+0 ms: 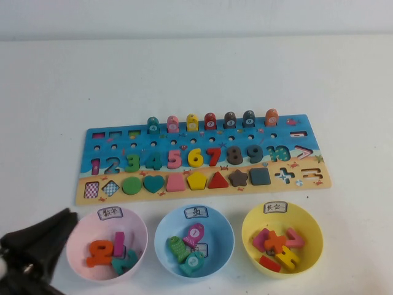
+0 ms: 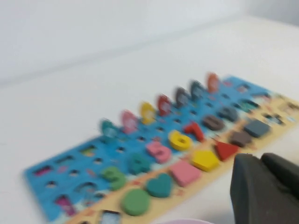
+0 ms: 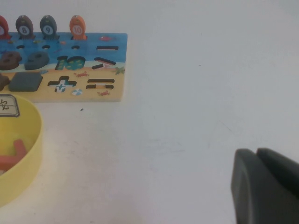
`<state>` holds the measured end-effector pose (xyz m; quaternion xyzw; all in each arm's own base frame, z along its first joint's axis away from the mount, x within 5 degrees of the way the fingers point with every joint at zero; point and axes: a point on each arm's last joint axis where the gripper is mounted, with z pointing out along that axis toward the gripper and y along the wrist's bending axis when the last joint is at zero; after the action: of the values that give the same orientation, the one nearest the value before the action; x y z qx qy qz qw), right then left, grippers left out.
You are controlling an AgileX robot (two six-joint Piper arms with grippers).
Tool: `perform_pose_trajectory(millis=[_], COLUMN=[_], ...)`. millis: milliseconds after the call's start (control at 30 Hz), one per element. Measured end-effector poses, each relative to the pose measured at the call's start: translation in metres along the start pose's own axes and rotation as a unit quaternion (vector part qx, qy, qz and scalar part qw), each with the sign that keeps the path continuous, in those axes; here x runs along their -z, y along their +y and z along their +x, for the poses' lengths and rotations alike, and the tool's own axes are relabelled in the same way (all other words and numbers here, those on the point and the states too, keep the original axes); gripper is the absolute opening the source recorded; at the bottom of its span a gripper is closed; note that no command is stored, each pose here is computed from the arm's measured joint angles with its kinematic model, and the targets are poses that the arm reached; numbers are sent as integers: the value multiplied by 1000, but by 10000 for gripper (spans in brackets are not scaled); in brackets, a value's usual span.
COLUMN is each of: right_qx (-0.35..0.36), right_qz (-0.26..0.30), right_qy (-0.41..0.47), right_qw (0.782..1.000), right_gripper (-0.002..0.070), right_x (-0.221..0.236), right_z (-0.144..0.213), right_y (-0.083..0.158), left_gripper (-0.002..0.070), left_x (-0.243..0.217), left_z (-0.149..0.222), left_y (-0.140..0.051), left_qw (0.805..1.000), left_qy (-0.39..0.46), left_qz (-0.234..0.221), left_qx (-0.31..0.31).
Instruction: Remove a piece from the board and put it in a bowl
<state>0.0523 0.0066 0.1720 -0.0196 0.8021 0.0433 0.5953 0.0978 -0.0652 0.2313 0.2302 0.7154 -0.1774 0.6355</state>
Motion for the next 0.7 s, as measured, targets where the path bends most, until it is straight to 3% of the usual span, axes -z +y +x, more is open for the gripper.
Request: perform_pose_trajectory(millis=[200,367,567,700], right_qx=[0,0,0,0], right_qz=[0,0,0,0], right_qy=[0,0,0,0], right_qw=[1000,1000,1000,1000], right_gripper=[-17,-17,-17,-17], right_x=[0,0,0,0], right_z=[0,0,0,0], right_y=[0,0,0,0], left_gripper=[-1,-1,-2,-1], left_x=[38,54,61,61], left_z=[25,31,45,59], left_y=[18,21,23,23], left_qw=[990,980,974,974], left_qy=[-79,-96,-35,42], left_qz=[-118,-177,-222,-223], left_qx=[8,11,8,15])
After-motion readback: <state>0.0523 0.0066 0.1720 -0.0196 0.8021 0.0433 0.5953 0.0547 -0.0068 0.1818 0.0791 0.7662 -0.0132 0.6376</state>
